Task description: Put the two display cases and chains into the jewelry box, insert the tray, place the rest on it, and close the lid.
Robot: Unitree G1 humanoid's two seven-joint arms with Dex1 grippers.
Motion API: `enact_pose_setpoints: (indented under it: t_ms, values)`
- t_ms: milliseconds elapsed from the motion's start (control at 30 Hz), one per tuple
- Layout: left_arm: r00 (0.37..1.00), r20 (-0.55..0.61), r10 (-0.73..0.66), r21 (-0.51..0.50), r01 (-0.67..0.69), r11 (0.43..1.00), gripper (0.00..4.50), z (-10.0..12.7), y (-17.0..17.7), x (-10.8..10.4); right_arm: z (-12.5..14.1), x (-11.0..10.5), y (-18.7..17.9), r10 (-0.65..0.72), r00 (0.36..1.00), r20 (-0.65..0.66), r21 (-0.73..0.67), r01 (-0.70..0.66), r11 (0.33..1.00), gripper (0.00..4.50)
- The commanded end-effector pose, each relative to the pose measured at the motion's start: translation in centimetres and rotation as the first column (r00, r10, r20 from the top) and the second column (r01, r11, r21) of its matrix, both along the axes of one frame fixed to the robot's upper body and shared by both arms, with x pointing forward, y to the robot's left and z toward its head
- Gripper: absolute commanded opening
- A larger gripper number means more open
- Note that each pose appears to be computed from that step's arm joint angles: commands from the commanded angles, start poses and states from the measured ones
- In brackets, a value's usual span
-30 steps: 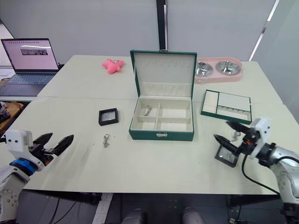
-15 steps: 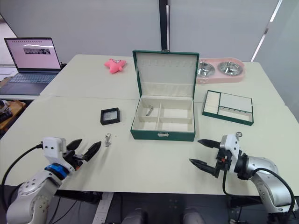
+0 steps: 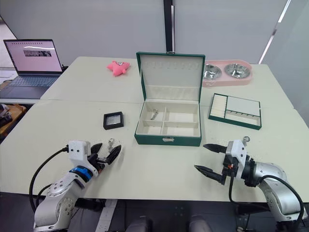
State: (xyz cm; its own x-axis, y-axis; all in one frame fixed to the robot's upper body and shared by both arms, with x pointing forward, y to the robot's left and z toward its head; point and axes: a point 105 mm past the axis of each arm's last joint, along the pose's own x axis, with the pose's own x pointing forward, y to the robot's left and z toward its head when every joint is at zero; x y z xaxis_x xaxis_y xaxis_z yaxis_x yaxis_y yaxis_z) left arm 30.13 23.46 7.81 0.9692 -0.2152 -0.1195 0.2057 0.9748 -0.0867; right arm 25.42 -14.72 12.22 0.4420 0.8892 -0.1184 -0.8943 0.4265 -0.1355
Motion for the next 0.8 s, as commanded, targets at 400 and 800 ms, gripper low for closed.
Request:
enact_pose_setpoints:
  t_ms: [400, 800]
  values:
    - [0.997, -0.068, 0.047, 0.086, -0.041, 0.995, 4.48, -1.3, 0.2, 0.9, 0.8, 0.1, 0.2, 0.027, 0.996, 0.079, -0.023, -0.026, 0.999, 4.5]
    - [0.98, -0.179, 0.088, 0.121, -0.067, 0.99, 4.48, -3.2, 0.4, 0.2, 0.6, 0.3, -0.1, 0.023, 0.997, 0.077, -0.029, -0.021, 0.999, 4.5]
